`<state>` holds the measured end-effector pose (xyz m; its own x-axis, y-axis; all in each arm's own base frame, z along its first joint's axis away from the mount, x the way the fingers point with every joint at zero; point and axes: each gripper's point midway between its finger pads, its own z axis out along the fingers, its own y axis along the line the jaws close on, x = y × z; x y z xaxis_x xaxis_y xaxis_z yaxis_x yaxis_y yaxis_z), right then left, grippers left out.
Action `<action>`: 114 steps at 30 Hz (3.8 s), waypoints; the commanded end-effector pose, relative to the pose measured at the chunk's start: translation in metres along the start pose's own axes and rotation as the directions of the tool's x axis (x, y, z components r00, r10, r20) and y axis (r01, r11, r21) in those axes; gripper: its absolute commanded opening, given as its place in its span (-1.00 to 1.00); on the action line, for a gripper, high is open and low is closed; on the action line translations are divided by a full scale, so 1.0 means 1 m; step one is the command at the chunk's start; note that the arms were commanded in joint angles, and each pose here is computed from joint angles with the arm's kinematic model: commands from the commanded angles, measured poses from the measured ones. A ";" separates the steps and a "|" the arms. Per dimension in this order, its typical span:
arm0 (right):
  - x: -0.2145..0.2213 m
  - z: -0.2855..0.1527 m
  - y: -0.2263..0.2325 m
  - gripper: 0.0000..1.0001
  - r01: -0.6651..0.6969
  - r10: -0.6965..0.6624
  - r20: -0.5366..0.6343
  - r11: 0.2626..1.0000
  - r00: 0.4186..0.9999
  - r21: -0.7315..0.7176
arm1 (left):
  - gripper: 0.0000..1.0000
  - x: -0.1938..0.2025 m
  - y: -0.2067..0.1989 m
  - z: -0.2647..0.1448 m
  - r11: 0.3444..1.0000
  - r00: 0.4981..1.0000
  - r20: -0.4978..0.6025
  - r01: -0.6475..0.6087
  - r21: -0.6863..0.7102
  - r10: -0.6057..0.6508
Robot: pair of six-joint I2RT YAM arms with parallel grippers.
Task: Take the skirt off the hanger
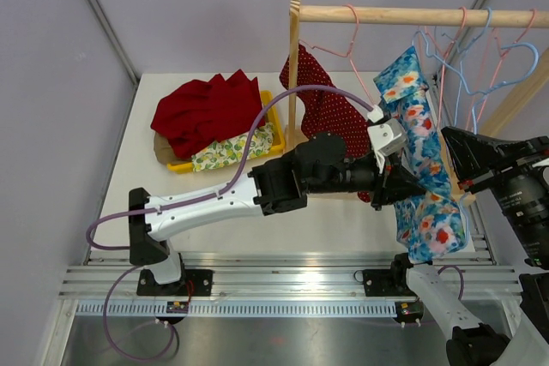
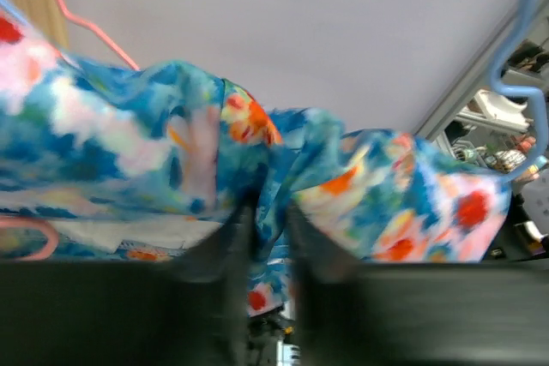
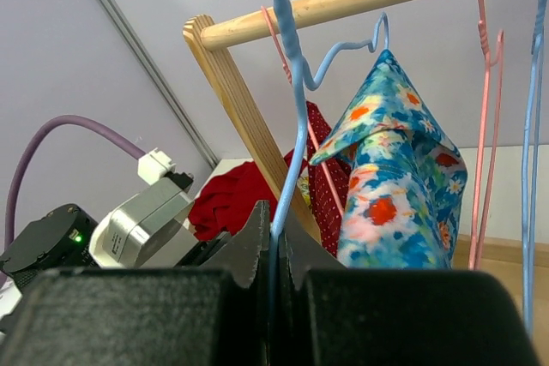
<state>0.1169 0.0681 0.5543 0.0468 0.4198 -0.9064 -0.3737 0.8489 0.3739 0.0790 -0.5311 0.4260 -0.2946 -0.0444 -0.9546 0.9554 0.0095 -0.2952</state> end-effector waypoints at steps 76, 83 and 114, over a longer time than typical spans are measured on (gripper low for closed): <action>0.012 0.119 -0.041 0.98 0.106 -0.106 -0.012 0.994 0.994 0.022 | -1.00 -0.124 0.381 -0.423 0.163 0.995 0.033 0.018 -0.986 0.093; 0.021 0.150 -0.016 0.99 0.055 -0.068 -0.084 0.987 0.994 -0.149 | 0.98 0.018 0.418 -0.427 0.120 0.975 0.114 0.138 -0.983 -0.189; 0.153 0.246 -0.045 -1.00 -0.124 0.066 -0.420 0.986 0.905 -0.113 | 0.98 -0.019 0.265 -0.402 0.368 0.995 0.102 0.098 -0.925 -0.007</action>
<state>0.3625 0.1680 0.4574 -0.3332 0.2850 -0.8987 -0.5074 0.7492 0.4257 0.3347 -0.0975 0.3063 -0.4077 -0.1361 -0.9029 0.1707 0.9600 -0.2218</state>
